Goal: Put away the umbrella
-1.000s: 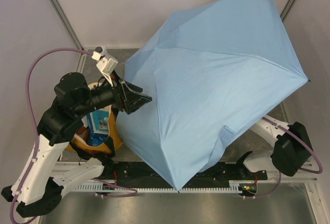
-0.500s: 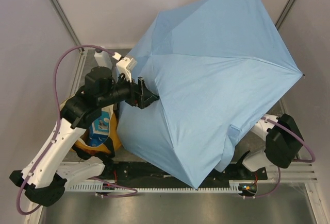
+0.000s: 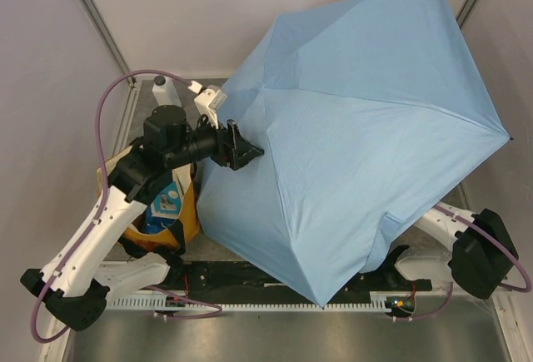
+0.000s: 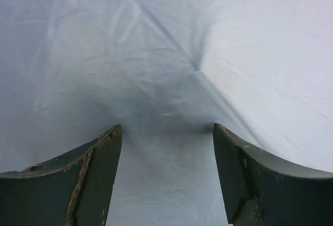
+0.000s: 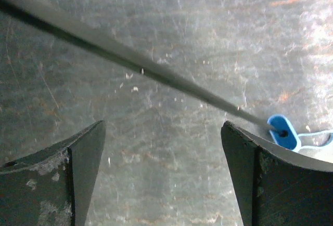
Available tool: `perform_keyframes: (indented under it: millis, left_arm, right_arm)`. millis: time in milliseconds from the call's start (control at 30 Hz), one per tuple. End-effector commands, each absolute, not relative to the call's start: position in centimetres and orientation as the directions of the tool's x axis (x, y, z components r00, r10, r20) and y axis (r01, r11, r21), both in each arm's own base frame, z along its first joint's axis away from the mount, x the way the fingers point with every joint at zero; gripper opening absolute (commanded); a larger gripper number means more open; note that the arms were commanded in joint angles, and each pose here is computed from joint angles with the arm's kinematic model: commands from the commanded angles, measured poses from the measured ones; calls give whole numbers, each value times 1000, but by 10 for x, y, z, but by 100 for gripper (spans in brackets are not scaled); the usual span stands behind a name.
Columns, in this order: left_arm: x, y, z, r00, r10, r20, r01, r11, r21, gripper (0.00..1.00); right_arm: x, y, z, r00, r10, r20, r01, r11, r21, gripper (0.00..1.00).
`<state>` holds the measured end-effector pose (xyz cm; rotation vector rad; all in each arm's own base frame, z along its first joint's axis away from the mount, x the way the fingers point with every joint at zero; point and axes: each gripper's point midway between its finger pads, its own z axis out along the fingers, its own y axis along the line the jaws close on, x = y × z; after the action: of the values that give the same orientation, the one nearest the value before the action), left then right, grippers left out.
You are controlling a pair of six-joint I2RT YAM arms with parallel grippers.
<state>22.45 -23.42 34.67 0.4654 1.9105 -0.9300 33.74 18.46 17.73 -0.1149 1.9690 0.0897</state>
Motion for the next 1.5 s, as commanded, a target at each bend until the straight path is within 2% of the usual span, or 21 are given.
perform_keyframes:
  millis: [0, 100, 200, 267, 333, 533, 700, 900, 1033, 1100, 1167, 1233, 1300, 1467]
  left_arm:
    - [163, -258, 425, -433, -69, -899, 851, 297, -433, 77]
    - [146, -256, 466, -443, -104, -890, 860, 233, -455, 76]
    - [145, -268, 483, -472, -96, -876, 854, 197, -482, 75]
    - [146, -289, 475, -462, -28, -886, 857, 244, -454, 72]
    - [152, -309, 467, -413, 42, -910, 858, 351, -373, 71]
    - [156, -343, 460, -281, 111, -953, 852, 485, -195, 74]
    - [138, -363, 452, -128, 194, -973, 823, 568, 5, 77]
    - [105, -359, 445, -29, 221, -975, 821, 561, 103, 78]
    - [101, -358, 424, 74, 326, -943, 745, 611, 269, 84]
    - [112, -354, 412, 70, 386, -920, 677, 659, 328, 86]
    - [117, -353, 401, 56, 415, -908, 642, 681, 351, 85]
    - [124, -350, 392, 25, 410, -912, 636, 697, 331, 80]
    - [136, -340, 378, -33, 391, -920, 612, 736, 291, 70]
    - [160, -313, 359, -150, 314, -938, 632, 760, 153, 65]
  right_arm:
    - [316, 181, 164, -467, -24, -884, -136, 990, 45, 98]
    - [304, 180, 157, -524, 61, -849, -86, 989, 124, 97]
    - [294, 197, 169, -566, 163, -808, -91, 962, 258, 94]
    - [289, 215, 185, -581, 205, -787, -127, 933, 337, 93]
    - [292, 227, 203, -585, 208, -784, -148, 923, 355, 94]
    - [328, 240, 255, -541, 224, -811, -95, 942, 323, 96]
    - [353, 269, 280, -539, 161, -827, -88, 965, 246, 98]
    - [375, 276, 278, -513, 116, -850, -80, 980, 182, 98]
    - [381, 282, 263, -530, 48, -846, -130, 982, 137, 98]
    - [381, 283, 257, -538, 19, -843, -170, 977, 131, 98]
    - [379, 277, 250, -532, 1, -847, -192, 974, 122, 98]
    - [377, 268, 249, -517, 8, -856, -208, 969, 135, 98]
    - [372, 258, 246, -500, 5, -866, -242, 959, 146, 98]
    - [364, 233, 236, -453, -68, -889, -310, 947, 86, 98]
